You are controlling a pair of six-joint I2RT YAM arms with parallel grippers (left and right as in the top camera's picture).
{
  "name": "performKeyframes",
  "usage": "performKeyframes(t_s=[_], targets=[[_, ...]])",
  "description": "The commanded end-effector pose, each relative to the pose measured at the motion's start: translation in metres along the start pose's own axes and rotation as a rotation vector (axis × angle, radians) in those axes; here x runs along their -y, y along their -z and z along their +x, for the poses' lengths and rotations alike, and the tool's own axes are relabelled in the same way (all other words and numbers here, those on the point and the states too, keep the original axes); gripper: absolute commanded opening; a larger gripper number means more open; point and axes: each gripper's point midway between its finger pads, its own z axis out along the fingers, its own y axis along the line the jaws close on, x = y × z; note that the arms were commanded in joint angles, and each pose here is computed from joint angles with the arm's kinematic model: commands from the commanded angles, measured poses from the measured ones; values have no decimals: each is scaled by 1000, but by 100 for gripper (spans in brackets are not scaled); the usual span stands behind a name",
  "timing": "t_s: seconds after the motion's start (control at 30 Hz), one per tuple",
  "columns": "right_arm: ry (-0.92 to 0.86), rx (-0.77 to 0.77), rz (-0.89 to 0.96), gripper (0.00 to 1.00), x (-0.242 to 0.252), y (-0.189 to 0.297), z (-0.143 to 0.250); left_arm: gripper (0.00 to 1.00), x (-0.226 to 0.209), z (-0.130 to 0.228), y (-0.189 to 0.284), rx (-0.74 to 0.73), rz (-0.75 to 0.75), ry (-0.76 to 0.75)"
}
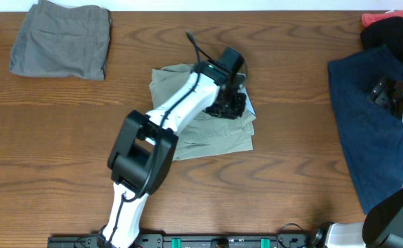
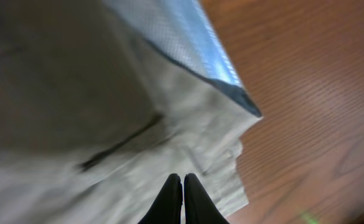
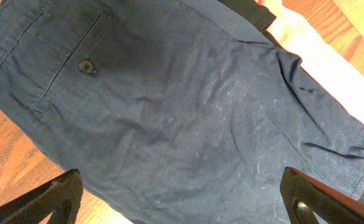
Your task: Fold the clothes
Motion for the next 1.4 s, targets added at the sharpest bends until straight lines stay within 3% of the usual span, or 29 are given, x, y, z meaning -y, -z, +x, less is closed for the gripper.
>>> performKeyframes(t_s=[0.0,0.43,0.6,0.77,0.97,1.2,1.37], targets=[[-1,5,13,99,3,0,-2,6,7,9,-20,-35,-2,-19],[-1,5,13,99,3,0,-2,6,29,28,-47,-87,1,-77],[-1,5,13,99,3,0,-2,6,47,32,-18,-99,54,-88],[-1,5,13,99,3,0,-2,7,57,1,39,81,37,-164],[-1,5,13,99,3,0,-2,6,8,-38,75,292,-261,-137],[-1,5,13,99,3,0,-2,6,-18,-41,39,256,-290,-71],[-1,5,13,99,3,0,-2,6,-13,-39,5,205,-217,-76]])
